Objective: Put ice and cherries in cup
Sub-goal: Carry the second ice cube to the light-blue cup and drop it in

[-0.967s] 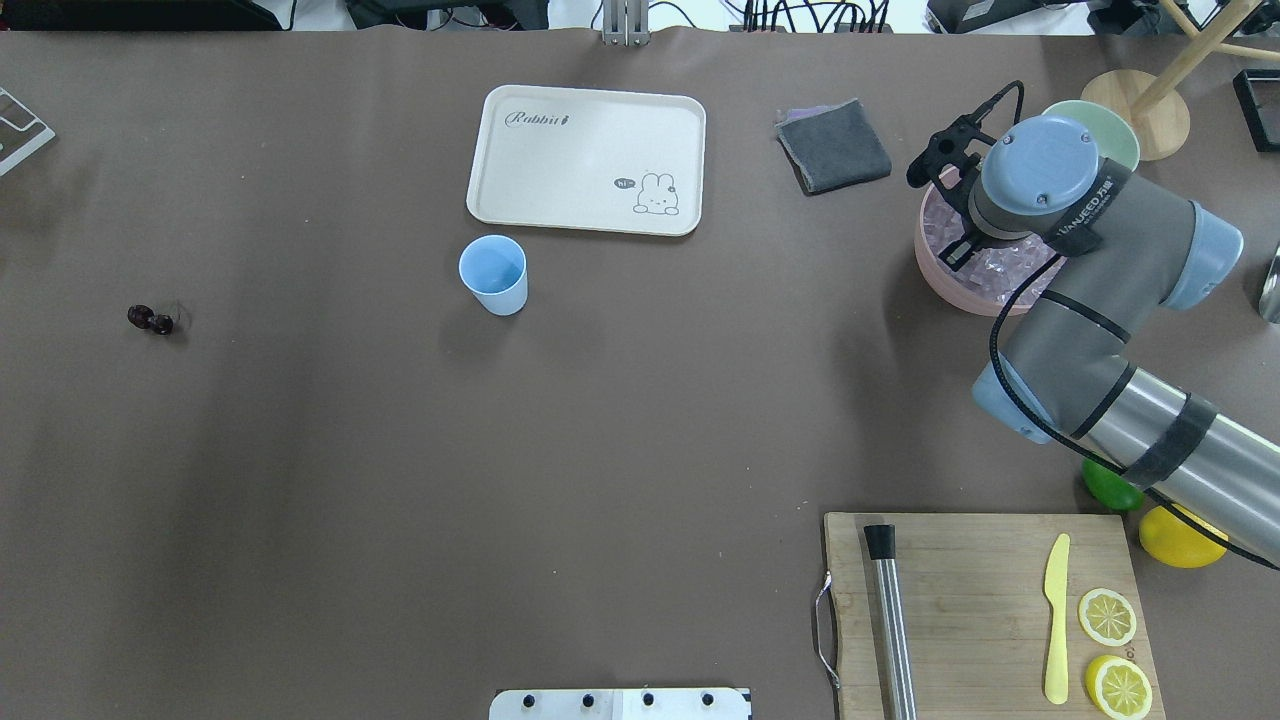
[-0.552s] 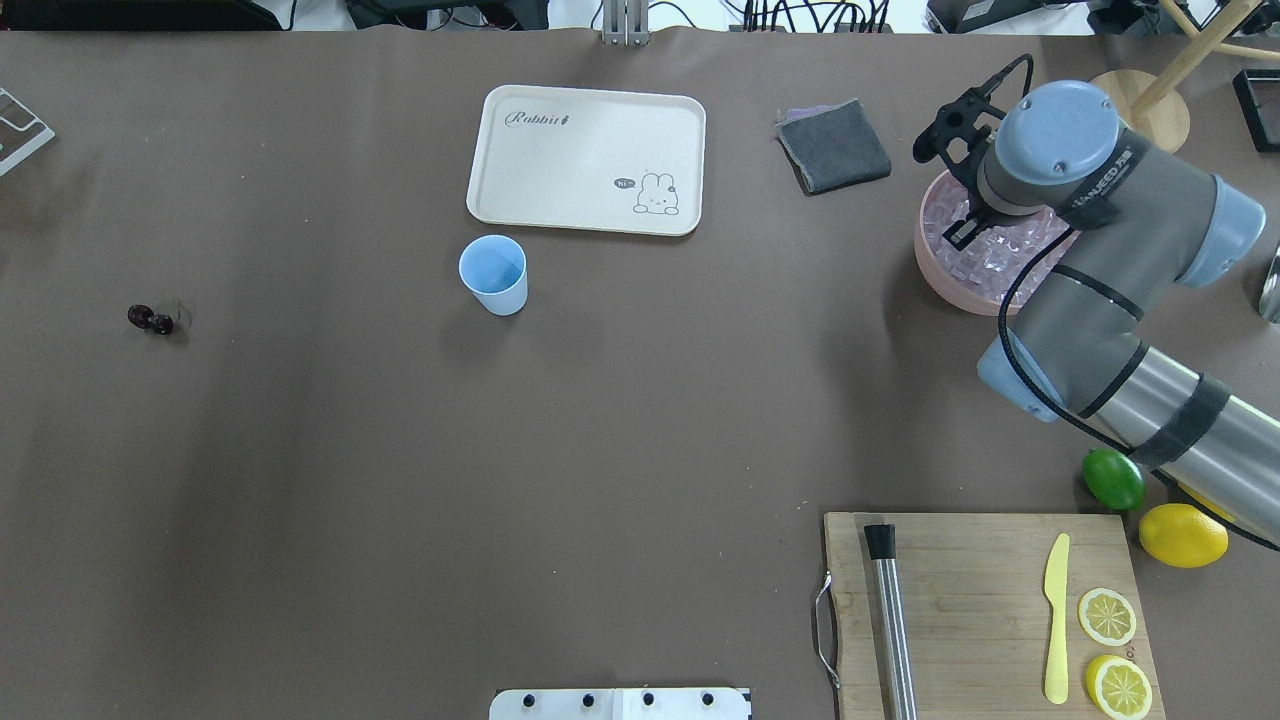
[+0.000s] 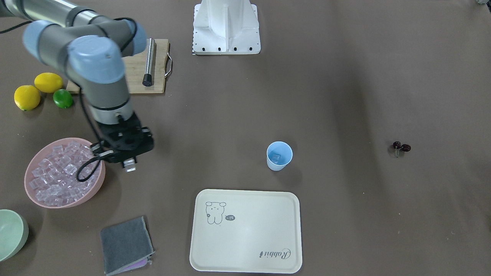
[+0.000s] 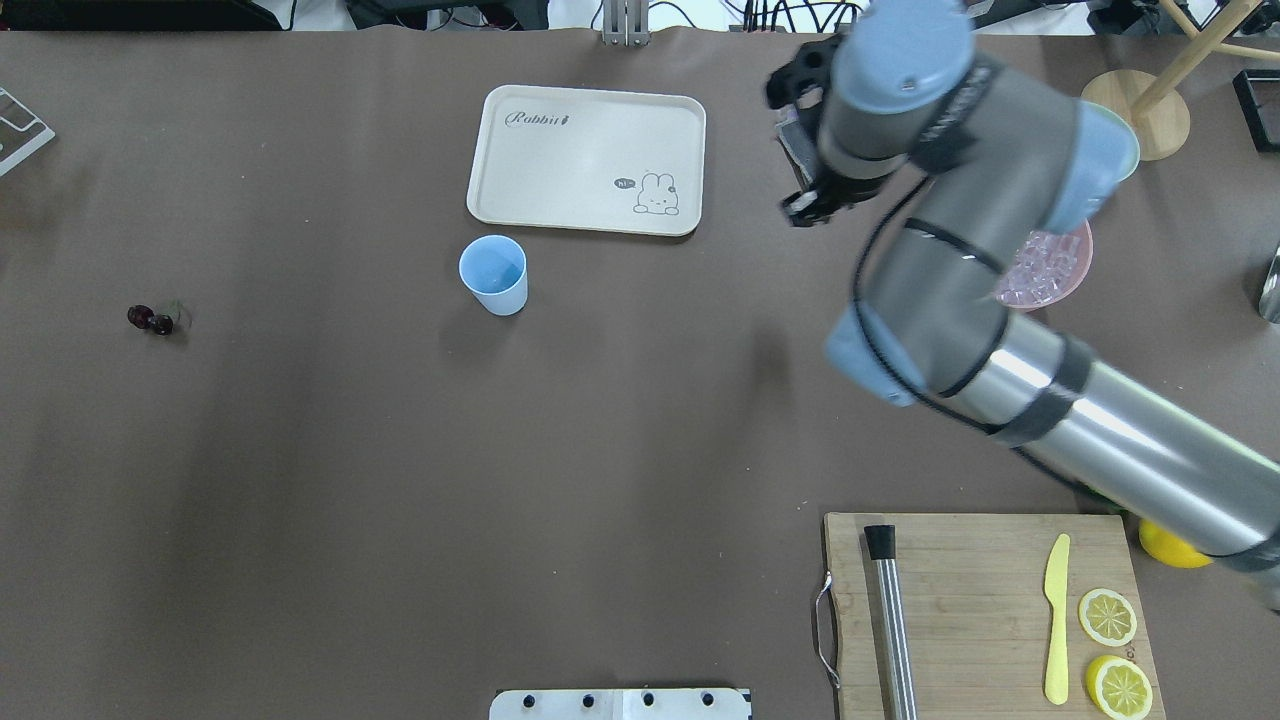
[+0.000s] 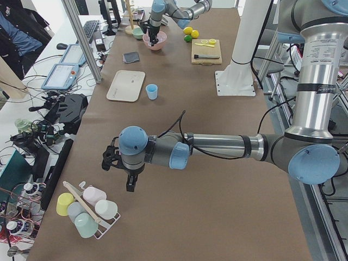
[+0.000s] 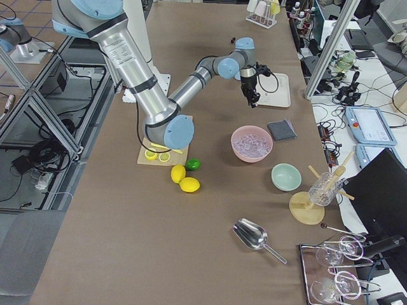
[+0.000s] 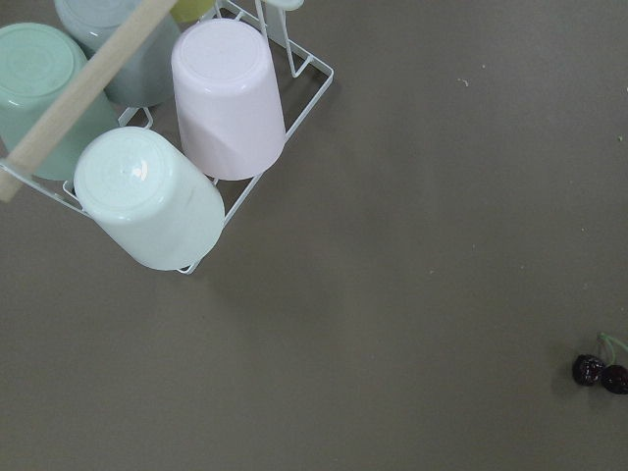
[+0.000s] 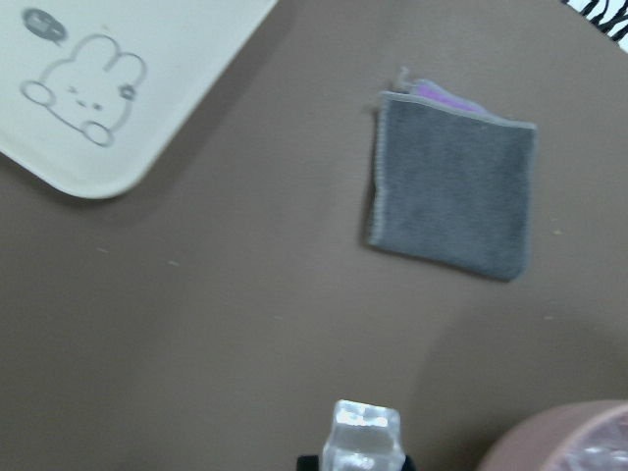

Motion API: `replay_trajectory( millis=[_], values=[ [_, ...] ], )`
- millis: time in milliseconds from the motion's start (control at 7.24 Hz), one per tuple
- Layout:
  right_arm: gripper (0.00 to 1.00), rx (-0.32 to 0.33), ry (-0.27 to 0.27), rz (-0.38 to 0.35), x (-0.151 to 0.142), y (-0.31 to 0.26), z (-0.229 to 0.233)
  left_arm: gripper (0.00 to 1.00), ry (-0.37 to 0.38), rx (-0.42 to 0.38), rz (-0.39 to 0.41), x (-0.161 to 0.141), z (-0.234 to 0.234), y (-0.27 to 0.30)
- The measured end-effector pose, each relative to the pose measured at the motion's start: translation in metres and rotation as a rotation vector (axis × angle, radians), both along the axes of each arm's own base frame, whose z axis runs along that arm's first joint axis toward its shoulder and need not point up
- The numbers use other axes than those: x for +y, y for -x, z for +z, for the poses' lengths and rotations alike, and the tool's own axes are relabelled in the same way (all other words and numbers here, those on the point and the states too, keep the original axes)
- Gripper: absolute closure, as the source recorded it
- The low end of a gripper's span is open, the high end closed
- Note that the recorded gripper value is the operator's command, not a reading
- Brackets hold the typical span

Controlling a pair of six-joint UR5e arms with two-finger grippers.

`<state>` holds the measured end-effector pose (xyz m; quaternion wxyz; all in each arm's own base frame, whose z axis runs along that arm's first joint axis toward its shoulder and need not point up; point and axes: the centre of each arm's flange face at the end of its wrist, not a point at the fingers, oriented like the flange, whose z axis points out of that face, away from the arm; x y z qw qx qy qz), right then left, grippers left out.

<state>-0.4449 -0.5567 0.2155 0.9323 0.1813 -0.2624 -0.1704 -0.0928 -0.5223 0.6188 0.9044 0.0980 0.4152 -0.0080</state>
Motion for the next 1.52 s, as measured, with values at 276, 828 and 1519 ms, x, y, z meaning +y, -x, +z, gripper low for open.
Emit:
replay_trajectory(
  millis=[276,828,1519],
  values=[
    [0.81,-0.051,0.087,0.103,0.048,0.115,-0.124,0.02,-0.004,0.0,0.0,-0.002,-0.002,0.0],
    [0.8,-0.241,0.079,0.15,0.057,0.205,-0.173,0.02,-0.01,-0.001,0.001,-0.005,-0.004,0.0],
    [0.01,-0.323,0.02,0.156,0.049,0.22,-0.164,0.02,-0.004,-0.001,0.002,-0.003,-0.001,0.0]
  ],
)
